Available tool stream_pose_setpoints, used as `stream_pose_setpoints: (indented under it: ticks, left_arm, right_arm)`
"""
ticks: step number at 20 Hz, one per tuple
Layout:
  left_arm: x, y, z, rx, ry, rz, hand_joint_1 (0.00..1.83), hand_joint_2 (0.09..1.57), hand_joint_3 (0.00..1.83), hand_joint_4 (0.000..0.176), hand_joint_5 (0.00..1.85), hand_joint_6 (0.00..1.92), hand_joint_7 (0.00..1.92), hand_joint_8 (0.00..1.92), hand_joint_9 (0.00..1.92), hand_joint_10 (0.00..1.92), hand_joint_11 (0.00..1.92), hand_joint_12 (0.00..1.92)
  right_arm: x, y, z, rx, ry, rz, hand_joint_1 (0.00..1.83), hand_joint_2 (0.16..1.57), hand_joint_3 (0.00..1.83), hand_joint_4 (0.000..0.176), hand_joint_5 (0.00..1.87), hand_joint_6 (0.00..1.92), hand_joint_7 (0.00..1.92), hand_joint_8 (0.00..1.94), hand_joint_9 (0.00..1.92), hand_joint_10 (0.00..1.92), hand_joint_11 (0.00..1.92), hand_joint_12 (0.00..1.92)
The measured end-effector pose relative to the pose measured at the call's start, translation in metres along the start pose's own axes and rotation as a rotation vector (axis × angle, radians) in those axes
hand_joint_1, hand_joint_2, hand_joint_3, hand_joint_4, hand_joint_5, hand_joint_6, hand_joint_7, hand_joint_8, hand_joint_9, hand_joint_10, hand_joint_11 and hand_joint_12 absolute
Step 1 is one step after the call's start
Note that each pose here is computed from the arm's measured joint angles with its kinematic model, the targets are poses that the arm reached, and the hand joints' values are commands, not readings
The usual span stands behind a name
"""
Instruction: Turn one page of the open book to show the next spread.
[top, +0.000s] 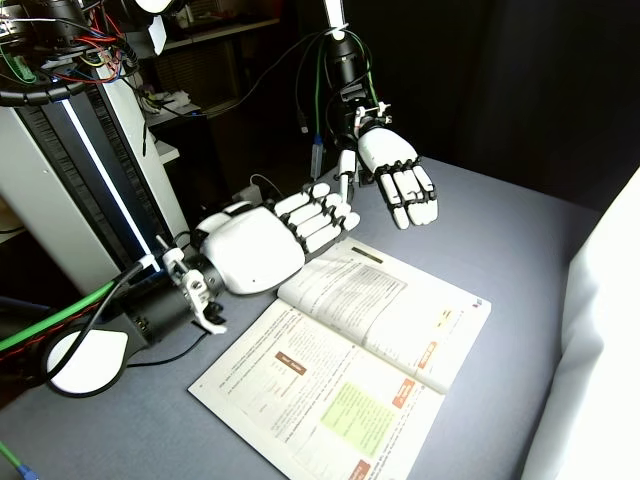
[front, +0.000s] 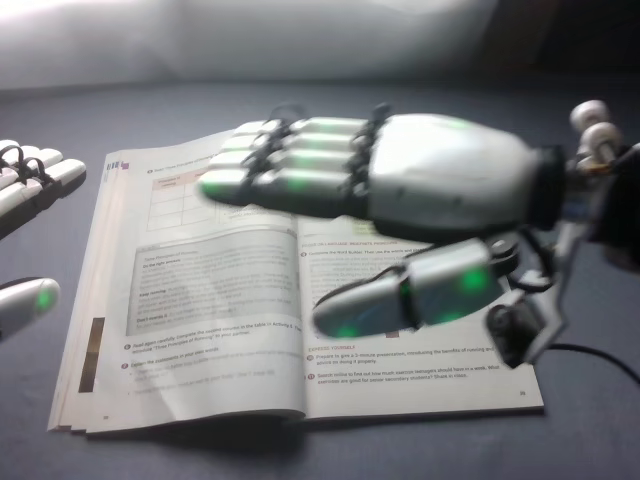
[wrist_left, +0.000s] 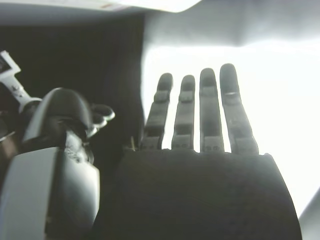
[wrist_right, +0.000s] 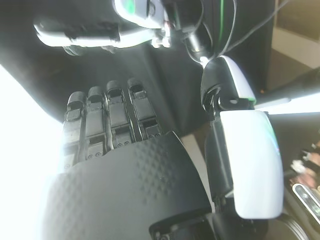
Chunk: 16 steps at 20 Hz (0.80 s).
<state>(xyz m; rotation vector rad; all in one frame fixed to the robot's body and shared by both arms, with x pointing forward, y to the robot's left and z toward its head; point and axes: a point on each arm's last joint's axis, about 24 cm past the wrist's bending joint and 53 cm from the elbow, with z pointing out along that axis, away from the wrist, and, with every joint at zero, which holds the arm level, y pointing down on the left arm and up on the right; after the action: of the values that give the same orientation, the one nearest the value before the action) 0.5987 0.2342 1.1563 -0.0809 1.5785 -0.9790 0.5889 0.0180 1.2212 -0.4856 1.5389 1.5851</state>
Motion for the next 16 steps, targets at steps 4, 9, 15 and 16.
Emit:
stream_pose_setpoints:
  ticks: [4, 9, 15, 16]
  left_arm:
    - [0.006, -0.009, 0.004, 0.043, -0.01, -0.018, 0.14, 1.47, 0.0, 0.021, 0.02, 0.01, 0.0, 0.0, 0.0, 0.0, 0.0, 0.0]
    - [0.004, -0.02, 0.017, 0.105, -0.047, -0.046, 0.14, 1.44, 0.0, 0.042, 0.01, 0.0, 0.0, 0.0, 0.0, 0.0, 0.0, 0.0]
    - [0.008, -0.036, 0.03, 0.174, -0.059, -0.084, 0.04, 1.45, 0.0, 0.025, 0.01, 0.0, 0.0, 0.0, 0.0, 0.0, 0.0, 0.0]
    - [0.008, -0.038, 0.032, 0.18, -0.061, -0.089, 0.05, 1.45, 0.0, 0.022, 0.02, 0.01, 0.0, 0.0, 0.0, 0.0, 0.0, 0.0]
  right_arm:
    - [0.002, -0.039, -0.055, 0.188, 0.007, -0.004, 0.0, 1.26, 0.02, 0.0, 0.0, 0.0, 0.0, 0.0, 0.0, 0.0, 0.0, 0.0]
    - [-0.017, -0.062, -0.106, 0.339, -0.092, 0.015, 0.0, 1.24, 0.01, 0.0, 0.0, 0.0, 0.0, 0.0, 0.0, 0.0, 0.0, 0.0]
    - [-0.022, -0.07, -0.138, 0.403, -0.182, 0.053, 0.0, 1.28, 0.02, 0.0, 0.0, 0.0, 0.0, 0.0, 0.0, 0.0, 0.0, 0.0]
    - [-0.022, -0.073, -0.145, 0.416, -0.201, 0.068, 0.0, 1.28, 0.02, 0.0, 0.0, 0.0, 0.0, 0.0, 0.0, 0.0, 0.0, 0.0]
